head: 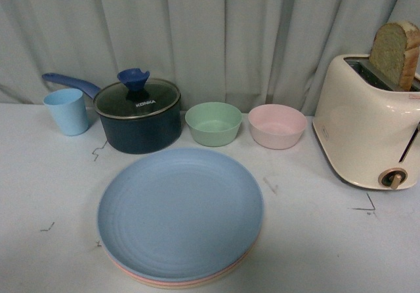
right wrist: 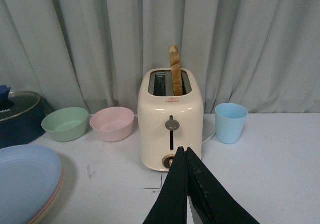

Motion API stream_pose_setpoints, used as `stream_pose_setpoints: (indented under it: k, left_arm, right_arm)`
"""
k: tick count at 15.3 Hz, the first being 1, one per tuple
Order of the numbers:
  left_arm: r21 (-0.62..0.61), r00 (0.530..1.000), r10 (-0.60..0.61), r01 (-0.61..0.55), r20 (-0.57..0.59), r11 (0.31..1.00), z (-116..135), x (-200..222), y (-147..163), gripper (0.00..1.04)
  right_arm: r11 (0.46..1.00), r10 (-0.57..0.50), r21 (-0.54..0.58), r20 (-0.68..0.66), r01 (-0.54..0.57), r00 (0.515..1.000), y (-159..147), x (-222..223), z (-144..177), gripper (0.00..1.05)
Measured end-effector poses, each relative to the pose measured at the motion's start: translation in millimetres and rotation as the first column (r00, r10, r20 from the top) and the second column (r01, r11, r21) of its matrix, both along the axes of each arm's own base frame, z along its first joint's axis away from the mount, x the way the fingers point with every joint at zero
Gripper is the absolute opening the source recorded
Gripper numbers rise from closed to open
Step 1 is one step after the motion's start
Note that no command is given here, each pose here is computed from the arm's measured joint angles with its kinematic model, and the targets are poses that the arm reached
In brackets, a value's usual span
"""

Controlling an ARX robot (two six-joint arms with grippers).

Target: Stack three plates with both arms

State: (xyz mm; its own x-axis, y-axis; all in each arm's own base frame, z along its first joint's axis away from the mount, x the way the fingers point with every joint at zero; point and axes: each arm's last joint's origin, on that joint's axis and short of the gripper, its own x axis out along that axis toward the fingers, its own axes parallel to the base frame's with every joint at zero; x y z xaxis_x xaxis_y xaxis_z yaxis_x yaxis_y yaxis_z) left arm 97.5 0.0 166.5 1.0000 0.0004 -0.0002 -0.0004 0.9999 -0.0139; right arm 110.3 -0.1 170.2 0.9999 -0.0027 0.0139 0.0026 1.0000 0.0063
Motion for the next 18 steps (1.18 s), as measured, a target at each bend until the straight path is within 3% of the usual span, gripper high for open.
stream_pose_setpoints:
  k: [11, 18]
  left_arm:
    - [0.000, 1.000, 0.000, 0.000, 0.000, 1.000, -0.1, 0.0, 0.0, 0.98]
    - [0.000, 1.000, 0.000, 0.000, 0.000, 1.000, -0.1, 0.0, 0.0, 0.98]
  right_arm:
    - [1.000, 0.002, -0.001, -0.010, -0.002, 1.000, 0.1, -13.0, -3.4, 0.02]
    - [1.000, 0.002, -0.001, -0.010, -0.002, 1.000, 0.1, -13.0, -3.4, 0.88]
